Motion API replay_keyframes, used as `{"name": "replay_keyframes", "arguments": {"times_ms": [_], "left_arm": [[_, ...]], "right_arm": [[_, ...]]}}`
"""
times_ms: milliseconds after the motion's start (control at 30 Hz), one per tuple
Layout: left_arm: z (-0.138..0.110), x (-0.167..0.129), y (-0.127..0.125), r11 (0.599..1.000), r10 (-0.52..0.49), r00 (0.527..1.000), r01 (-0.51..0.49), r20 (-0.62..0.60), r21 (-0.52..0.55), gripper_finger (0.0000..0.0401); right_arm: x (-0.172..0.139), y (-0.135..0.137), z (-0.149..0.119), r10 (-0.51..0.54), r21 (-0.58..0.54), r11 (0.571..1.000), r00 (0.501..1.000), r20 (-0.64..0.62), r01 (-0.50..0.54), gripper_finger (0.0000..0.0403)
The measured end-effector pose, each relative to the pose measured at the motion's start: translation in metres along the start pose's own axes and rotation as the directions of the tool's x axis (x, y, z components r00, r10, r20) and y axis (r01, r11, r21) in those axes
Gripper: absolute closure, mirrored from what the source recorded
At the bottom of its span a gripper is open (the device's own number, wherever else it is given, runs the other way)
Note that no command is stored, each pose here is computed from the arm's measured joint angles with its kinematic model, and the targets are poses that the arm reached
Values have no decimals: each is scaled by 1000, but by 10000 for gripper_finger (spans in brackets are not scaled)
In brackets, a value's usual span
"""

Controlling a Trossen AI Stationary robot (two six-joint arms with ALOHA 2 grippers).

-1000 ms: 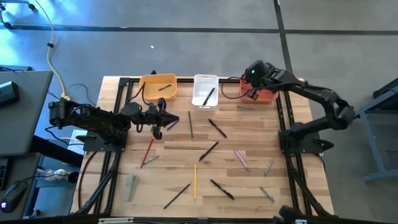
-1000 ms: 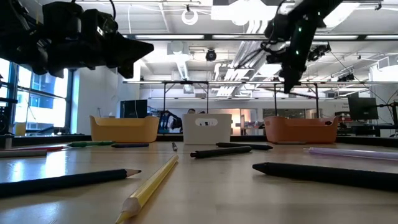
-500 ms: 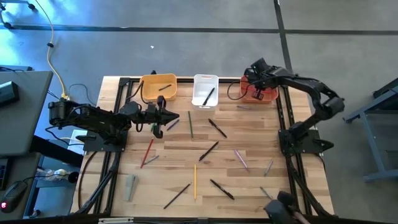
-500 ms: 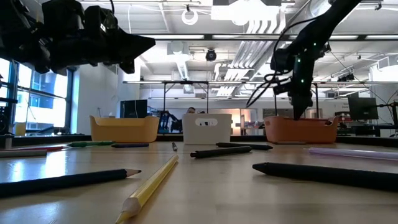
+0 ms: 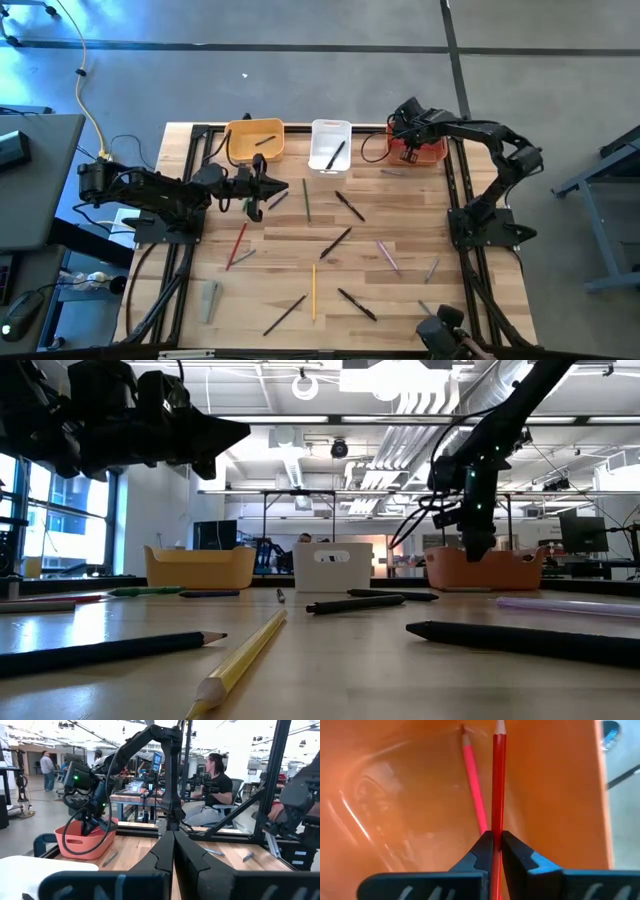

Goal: Sort crayons/erasers/pens/pencils in bins
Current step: Put the red pencil into the orange bin, then put the blue crayon into the yellow bin

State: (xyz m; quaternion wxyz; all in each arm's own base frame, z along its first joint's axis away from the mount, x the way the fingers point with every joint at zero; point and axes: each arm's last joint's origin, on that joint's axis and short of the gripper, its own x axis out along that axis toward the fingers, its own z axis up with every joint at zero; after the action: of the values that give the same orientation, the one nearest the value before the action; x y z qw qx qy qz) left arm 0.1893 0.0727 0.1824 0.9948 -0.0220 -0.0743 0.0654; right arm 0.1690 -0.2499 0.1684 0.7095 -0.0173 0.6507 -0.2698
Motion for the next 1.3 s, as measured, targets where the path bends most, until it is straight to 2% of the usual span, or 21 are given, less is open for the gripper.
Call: {"name": "replay_keyframes", "arguments": {"times_ms": [267,400,533,600,733,867,967,1100,1233,1300], "left_arm": [[0,0,0,1000,0,1000,0,0,0,401],[0,0,0,1000,-2,1000,2,-2,4,401],[-2,0,0,1000,-2,1000,2,-19,0,401],[-4,0,0,1000,-1,999,1,-35,-6,401],[-7,0,0,1000,-6,998,6,-68,0,401],[-9,-1,0,1000,-21,996,21,-87,-6,401],[-10,2,0,999,-44,992,42,-120,-19,401],[-10,10,-3,998,-57,982,57,-178,-9,401],[-9,17,-5,998,-60,969,66,-238,16,401],[-8,20,-4,998,-29,966,42,-257,48,401]], "right_arm": [[6,2,0,11,16,1000,1000,-20,-11,384],[6,3,-1,17,19,1000,999,-32,-16,351],[4,1,-1,-2,70,998,999,-44,5,311],[1,3,-2,4,81,997,999,-50,0,303],[-21,7,0,-12,109,994,1000,-3,12,323],[-57,12,3,1,156,987,987,163,-26,375],[-85,16,7,18,191,978,944,329,-85,398],[-119,27,16,-11,186,977,853,522,-101,394],[-143,41,27,-19,157,981,756,655,-111,401],[-150,48,32,-12,139,983,716,698,-119,400]]}}
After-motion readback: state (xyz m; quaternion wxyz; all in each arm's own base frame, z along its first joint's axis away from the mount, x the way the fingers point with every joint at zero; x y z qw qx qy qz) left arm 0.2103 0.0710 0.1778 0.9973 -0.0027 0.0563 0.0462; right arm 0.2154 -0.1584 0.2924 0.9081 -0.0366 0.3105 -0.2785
